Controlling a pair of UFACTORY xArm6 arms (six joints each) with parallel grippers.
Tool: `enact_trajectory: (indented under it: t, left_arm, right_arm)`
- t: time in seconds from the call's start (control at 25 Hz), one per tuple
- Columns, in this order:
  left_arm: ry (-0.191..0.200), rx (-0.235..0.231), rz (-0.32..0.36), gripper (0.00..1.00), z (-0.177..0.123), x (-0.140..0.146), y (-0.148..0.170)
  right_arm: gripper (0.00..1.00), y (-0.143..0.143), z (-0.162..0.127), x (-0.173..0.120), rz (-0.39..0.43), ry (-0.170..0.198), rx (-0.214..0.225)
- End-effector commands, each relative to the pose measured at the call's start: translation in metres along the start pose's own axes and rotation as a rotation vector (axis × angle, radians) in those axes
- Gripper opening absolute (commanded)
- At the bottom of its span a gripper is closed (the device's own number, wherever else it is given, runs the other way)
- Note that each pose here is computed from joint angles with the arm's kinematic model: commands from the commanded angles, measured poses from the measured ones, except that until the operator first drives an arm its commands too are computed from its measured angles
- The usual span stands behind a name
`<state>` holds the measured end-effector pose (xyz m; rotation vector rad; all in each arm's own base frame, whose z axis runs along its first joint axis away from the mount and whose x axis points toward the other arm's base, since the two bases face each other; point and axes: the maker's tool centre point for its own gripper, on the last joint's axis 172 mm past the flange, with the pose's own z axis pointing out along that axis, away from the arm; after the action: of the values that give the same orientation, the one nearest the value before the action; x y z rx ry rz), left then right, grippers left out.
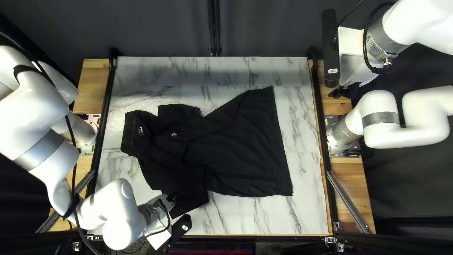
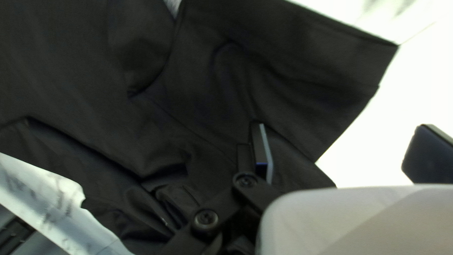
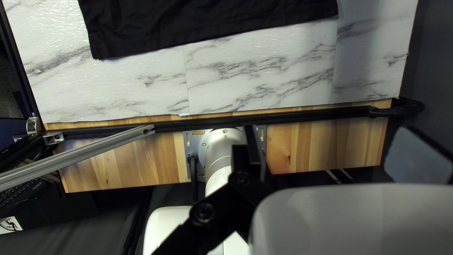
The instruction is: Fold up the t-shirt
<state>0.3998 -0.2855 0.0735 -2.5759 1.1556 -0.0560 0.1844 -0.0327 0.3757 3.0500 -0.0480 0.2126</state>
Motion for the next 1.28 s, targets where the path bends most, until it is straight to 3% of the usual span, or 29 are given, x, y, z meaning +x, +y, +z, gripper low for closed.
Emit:
enact_trajectory:
  t: [0.04, 0.2, 0.68, 0.72, 0.76, 0.8, 0.84, 0.88, 1.0, 1.12, 1.24, 1.28]
  left_arm:
    - [-0.025, -0.02, 0.031, 1.0, 0.017, 0.016, 0.001]
    - [-0.05, -0.042, 0.041, 1.0, 0.028, 0.017, 0.002]
    - [-0.06, -0.084, 0.048, 0.98, 0.039, 0.004, 0.009]
    - [-0.061, -0.085, 0.049, 0.95, 0.037, 0.003, 0.01]
    - [-0.061, -0.087, 0.05, 0.78, 0.037, 0.002, 0.011]
    - [-0.061, -0.089, 0.05, 0.78, 0.037, 0.002, 0.012]
    - [-0.061, -0.09, 0.051, 0.55, 0.038, 0.002, 0.012]
    - [-0.061, -0.092, 0.051, 0.45, 0.038, 0.001, 0.012]
    - [-0.059, -0.095, 0.053, 0.32, 0.037, 0.001, 0.013]
    - [-0.057, -0.098, 0.054, 0.34, 0.037, 0.001, 0.014]
    - [-0.055, -0.097, 0.057, 0.27, 0.036, 0.003, 0.013]
    - [-0.055, -0.096, 0.059, 0.13, 0.033, 0.003, 0.013]
  right_arm:
    - [1.0, 0.0, 0.0, 0.0, 0.0, 0.0, 0.0]
    - [1.0, 0.0, 0.0, 0.0, 0.0, 0.0, 0.0]
    - [1.0, 0.0, 0.0, 0.0, 0.0, 0.0, 0.0]
    - [1.0, 0.0, 0.0, 0.0, 0.0, 0.0, 0.0]
    - [1.0, 0.0, 0.0, 0.0, 0.0, 0.0, 0.0]
    - [1.0, 0.0, 0.0, 0.0, 0.0, 0.0, 0.0]
    - [1.0, 0.0, 0.0, 0.0, 0.0, 0.0, 0.0]
    - [1.0, 0.0, 0.0, 0.0, 0.0, 0.0, 0.0]
    - [1.0, 0.0, 0.0, 0.0, 0.0, 0.0, 0.0]
    - [1.0, 0.0, 0.0, 0.0, 0.0, 0.0, 0.0]
    - [1.0, 0.0, 0.0, 0.0, 0.0, 0.0, 0.0]
    - [1.0, 0.0, 0.0, 0.0, 0.0, 0.0, 0.0]
